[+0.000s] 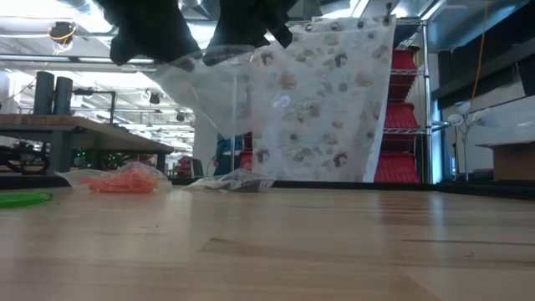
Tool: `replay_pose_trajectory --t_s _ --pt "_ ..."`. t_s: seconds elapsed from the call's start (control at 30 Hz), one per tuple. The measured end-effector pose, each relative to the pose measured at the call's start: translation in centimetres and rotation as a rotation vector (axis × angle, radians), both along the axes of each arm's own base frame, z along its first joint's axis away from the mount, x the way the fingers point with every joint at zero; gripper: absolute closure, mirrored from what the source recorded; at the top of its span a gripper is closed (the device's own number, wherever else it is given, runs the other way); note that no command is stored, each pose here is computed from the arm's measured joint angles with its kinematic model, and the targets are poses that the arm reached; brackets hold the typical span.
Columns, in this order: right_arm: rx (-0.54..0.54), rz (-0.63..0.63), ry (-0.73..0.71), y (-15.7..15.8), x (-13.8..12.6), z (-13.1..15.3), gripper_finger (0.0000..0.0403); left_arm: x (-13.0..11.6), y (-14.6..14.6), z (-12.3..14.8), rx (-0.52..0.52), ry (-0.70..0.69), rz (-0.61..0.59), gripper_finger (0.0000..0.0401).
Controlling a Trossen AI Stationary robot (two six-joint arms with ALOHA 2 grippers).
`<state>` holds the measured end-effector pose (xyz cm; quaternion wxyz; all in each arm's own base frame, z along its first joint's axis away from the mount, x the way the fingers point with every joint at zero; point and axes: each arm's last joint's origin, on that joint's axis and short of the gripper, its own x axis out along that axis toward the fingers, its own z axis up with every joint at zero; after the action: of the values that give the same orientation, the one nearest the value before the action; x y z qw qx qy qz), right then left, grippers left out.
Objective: Sort rubber bands
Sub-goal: Open the transparent zip bag, then put the green rubber band into the transparent zip bag
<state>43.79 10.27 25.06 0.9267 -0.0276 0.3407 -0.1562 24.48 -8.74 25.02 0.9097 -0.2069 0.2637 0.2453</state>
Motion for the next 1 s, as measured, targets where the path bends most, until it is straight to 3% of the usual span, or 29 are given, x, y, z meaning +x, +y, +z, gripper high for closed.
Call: replay_pose_trajectory --t_s 0.6,0.8,1.0 --pt "-0.076 -0.166 -0.042 -0.9 0.3 -0.6 0.0403 0.8 -1.1 -2.9 0.132 0.182 -0.100 0.0290" --pt "-0.060 -0.185 0.001 -0.9 1.0 -2.8 0.0403 0.2 -1.1 -2.0 0.148 0.184 -0.160 0.0290" --pt "-0.035 -0.220 0.017 -0.8 1.1 -4.0 0.0403 -2.3 -1.3 0.5 0.181 0.167 -0.268 0.0290"
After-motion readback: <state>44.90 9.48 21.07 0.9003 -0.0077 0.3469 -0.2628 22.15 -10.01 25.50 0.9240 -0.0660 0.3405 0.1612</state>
